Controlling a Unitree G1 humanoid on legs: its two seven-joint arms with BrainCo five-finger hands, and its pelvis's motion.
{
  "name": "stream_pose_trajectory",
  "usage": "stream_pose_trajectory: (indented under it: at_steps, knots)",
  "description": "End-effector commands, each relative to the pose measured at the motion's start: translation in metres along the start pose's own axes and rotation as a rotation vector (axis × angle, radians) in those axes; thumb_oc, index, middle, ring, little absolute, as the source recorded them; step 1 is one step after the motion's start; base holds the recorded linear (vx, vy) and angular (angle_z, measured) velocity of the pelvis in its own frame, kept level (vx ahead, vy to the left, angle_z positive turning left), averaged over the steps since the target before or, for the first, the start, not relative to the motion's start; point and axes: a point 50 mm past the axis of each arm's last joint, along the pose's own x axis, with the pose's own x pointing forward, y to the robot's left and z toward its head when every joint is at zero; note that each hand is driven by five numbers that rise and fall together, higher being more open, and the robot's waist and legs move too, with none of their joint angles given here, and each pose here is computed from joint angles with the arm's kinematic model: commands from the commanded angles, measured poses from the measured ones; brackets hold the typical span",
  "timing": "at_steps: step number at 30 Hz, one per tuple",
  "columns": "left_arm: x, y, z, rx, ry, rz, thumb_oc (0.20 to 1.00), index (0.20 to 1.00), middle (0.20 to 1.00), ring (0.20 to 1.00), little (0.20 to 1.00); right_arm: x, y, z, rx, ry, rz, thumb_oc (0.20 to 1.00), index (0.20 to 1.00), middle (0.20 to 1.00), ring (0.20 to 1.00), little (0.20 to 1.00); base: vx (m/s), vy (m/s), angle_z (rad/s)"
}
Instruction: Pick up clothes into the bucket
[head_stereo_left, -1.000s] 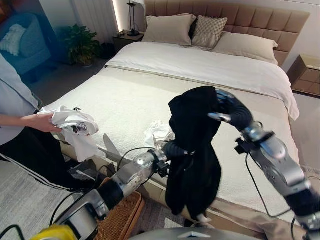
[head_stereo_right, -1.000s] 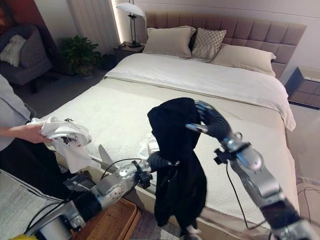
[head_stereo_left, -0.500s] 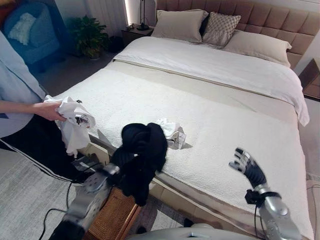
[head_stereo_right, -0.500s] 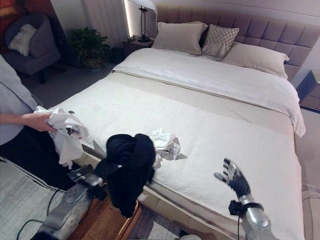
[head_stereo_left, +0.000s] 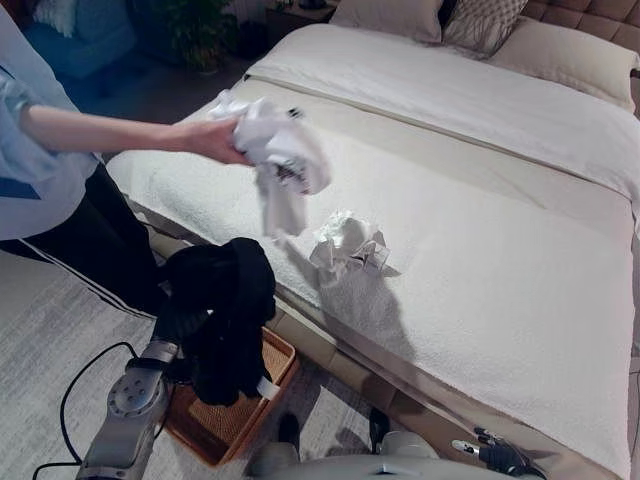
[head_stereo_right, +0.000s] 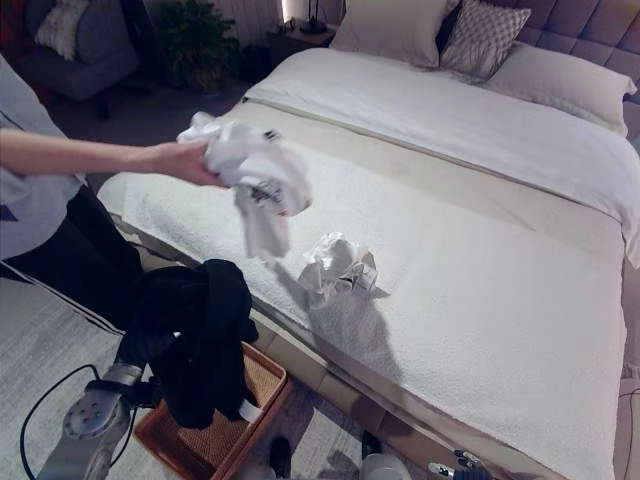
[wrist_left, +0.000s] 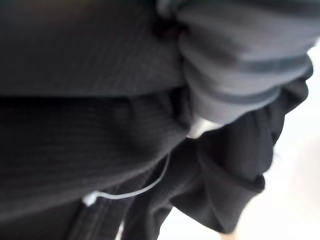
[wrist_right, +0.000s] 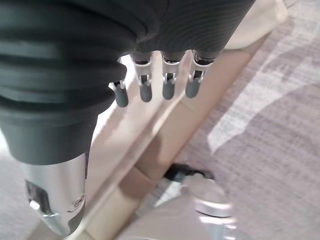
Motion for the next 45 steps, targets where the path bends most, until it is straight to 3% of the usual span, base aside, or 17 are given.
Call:
stream_pose_trajectory:
  at_steps: [1,9,16,28,29,30,31,39,41,45]
  knots:
    - [0.018,0.028,0.025,0.215,-0.148,0.150,0.200,0.200,0.200,0.200,0.200,0.006,0.002,0.038,-0.099,-0.153,0.001,1.000,1.000,1.000,1.000,1.000,-0.13,0.025,0.03]
    - [0.052,0.050,0.009,0.403,-0.034,0.246,0.200,0.200,0.200,0.200,0.200,0.007,0.004,0.088,-0.149,-0.345,0.002,1.000,1.000,1.000,1.000,1.000,-0.11,0.013,0.02]
    - [0.084,0.085,0.043,0.564,-0.060,0.368,0.200,0.200,0.200,0.200,0.200,0.002,-0.007,0.132,-0.118,-0.505,-0.079,1.000,1.000,1.000,1.000,1.000,-0.10,-0.009,0.02]
    - [0.099,0.110,0.080,0.507,-0.121,0.526,0.200,0.200,0.200,0.200,0.200,-0.019,-0.022,0.195,0.003,-0.769,-0.172,1.000,1.000,1.000,1.000,1.000,-0.07,0.011,0.00]
    - [0.099,0.113,0.082,0.518,-0.116,0.535,0.608,0.608,0.608,0.608,0.608,-0.025,-0.020,0.203,-0.004,-0.816,-0.169,1.000,1.000,1.000,1.000,1.000,0.07,-0.001,0.00]
    - [0.099,0.116,0.079,0.542,-0.093,0.557,0.944,0.944,0.944,0.944,0.944,-0.026,-0.019,0.203,-0.019,-0.821,-0.170,1.000,1.000,1.000,1.000,1.000,0.07,0.008,0.01]
    - [0.100,0.118,0.076,0.550,-0.063,0.563,1.000,1.000,1.000,1.000,1.000,-0.029,-0.018,0.210,-0.028,-0.850,-0.173,1.000,1.000,1.000,1.000,1.000,0.07,0.019,-0.03]
    - [0.091,0.139,0.061,0.609,0.070,0.642,1.000,1.000,1.000,1.000,1.000,-0.090,-0.019,0.262,-0.127,-1.267,-0.276,1.000,1.000,1.000,1.000,1.000,-0.03,0.008,-0.03]
    - [0.078,0.142,0.036,0.571,0.170,0.665,1.000,1.000,1.000,1.000,1.000,-0.122,-0.020,0.284,-0.113,-1.449,-0.306,1.000,1.000,1.000,1.000,1.000,0.01,0.001,-0.04]
    - [0.068,0.133,0.016,0.532,0.198,0.657,1.000,1.000,1.000,1.000,1.000,-0.159,-0.027,0.304,-0.064,-1.641,-0.380,1.000,1.000,1.000,1.000,1.000,0.00,-0.006,-0.02]
